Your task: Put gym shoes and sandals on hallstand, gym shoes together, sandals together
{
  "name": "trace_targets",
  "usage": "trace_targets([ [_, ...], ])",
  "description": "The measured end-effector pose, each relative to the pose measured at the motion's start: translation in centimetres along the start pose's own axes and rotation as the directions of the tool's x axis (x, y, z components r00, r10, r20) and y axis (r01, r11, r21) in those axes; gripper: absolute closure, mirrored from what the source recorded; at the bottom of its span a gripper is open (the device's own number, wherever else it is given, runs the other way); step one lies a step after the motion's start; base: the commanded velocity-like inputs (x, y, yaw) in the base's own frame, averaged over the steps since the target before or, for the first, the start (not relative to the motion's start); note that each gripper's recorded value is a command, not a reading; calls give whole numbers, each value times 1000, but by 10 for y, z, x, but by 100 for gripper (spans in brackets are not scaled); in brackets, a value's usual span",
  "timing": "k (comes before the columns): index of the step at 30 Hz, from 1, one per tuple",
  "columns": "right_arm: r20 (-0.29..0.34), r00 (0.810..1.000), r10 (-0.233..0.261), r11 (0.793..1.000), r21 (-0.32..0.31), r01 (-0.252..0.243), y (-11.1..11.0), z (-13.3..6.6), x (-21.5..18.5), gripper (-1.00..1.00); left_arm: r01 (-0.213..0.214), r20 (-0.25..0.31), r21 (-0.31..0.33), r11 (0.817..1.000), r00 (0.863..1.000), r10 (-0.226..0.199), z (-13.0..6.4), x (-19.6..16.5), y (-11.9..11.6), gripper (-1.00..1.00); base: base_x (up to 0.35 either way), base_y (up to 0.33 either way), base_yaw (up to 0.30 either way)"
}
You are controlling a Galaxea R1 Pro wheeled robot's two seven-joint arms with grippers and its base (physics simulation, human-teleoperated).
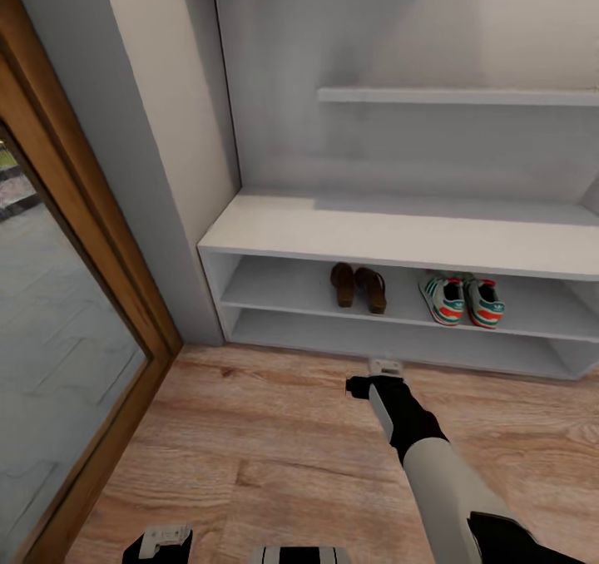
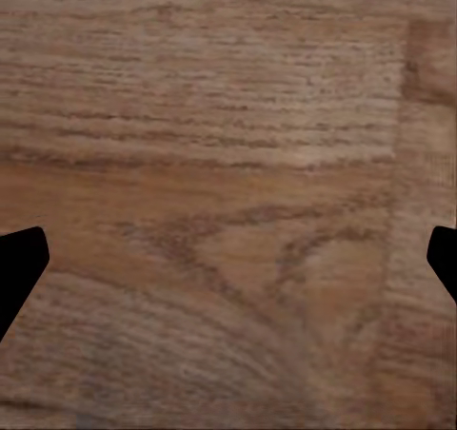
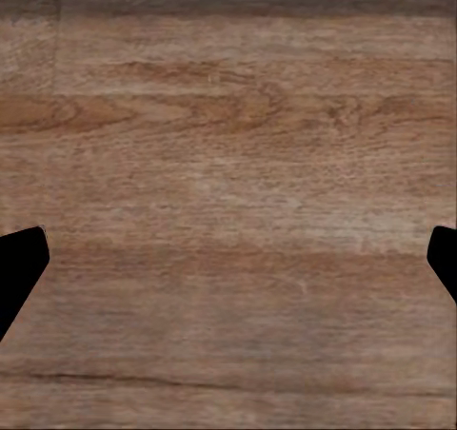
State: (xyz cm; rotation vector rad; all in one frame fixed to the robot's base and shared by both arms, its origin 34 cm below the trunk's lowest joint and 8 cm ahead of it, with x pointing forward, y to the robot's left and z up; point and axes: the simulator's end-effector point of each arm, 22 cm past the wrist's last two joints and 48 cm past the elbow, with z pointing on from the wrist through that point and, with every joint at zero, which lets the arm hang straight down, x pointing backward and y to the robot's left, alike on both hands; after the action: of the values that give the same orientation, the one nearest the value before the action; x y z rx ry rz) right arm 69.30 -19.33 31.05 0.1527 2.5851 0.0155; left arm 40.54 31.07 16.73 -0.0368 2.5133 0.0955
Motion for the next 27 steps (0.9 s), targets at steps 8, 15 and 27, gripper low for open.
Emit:
trace_targets([
  [8, -57, 998, -10, 1000, -8, 10, 4, 6, 27, -100, 0, 0, 0, 1000, 1000, 0, 0, 0, 0, -100, -336, 0, 0],
  [15, -18, 1000, -9, 1000, 6, 9, -5, 8, 20, -100, 0, 0, 0, 1000, 1000, 0, 0, 0, 0, -100, -220, 0, 0],
  [27, 6, 1000, -11, 999, 41, 11, -33, 12, 23, -100, -2, 1, -1, 1000, 1000, 2, 0, 0, 1, -100, -13, 0, 0],
])
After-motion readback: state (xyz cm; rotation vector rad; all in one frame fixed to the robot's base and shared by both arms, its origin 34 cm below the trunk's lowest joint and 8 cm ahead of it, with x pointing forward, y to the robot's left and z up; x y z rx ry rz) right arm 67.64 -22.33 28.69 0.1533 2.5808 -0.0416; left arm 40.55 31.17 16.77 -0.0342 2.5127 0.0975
